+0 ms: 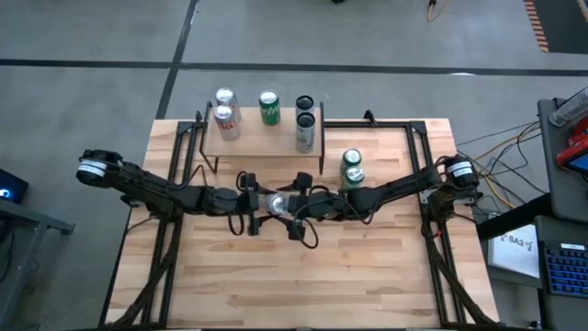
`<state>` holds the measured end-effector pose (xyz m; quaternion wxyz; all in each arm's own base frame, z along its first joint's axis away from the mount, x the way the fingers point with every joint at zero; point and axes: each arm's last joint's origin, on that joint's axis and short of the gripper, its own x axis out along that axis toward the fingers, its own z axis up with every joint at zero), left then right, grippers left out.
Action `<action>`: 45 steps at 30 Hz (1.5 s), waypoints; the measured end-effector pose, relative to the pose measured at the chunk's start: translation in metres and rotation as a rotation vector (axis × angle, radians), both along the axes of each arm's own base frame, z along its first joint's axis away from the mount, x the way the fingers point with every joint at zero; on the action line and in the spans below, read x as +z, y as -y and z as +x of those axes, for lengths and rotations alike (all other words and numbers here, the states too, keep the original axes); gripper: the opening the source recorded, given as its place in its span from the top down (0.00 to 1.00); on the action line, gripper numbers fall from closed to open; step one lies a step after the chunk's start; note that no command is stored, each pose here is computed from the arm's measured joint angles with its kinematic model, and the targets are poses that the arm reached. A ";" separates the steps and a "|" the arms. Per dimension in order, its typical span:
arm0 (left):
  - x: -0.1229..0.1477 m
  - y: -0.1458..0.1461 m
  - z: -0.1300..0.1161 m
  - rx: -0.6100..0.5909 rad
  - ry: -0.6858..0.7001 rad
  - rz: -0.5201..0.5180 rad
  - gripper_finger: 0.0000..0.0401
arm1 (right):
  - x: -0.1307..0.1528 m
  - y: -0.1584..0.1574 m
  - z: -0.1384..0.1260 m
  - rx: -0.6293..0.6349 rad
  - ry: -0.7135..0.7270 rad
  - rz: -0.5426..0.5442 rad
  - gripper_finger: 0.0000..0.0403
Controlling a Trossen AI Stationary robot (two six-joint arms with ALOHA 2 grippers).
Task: Place canned beverage on shelf
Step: Put the red-silver soda can aligned with the other red-silver soda cans on the shelf
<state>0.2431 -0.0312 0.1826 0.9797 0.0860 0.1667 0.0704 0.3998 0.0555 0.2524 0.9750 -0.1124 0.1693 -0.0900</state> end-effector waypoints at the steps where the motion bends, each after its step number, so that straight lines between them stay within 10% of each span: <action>1: 0.001 0.000 -0.001 0.001 0.016 -0.004 0.26 | 0.004 0.000 -0.002 0.005 0.008 -0.008 0.09; 22: 0.025 -0.004 -0.045 -0.014 0.284 -0.020 0.26 | 0.069 0.005 -0.031 0.023 0.195 -0.049 0.09; 45: 0.035 -0.007 -0.063 0.007 0.393 -0.037 0.26 | 0.023 0.000 0.011 0.006 0.403 0.010 0.09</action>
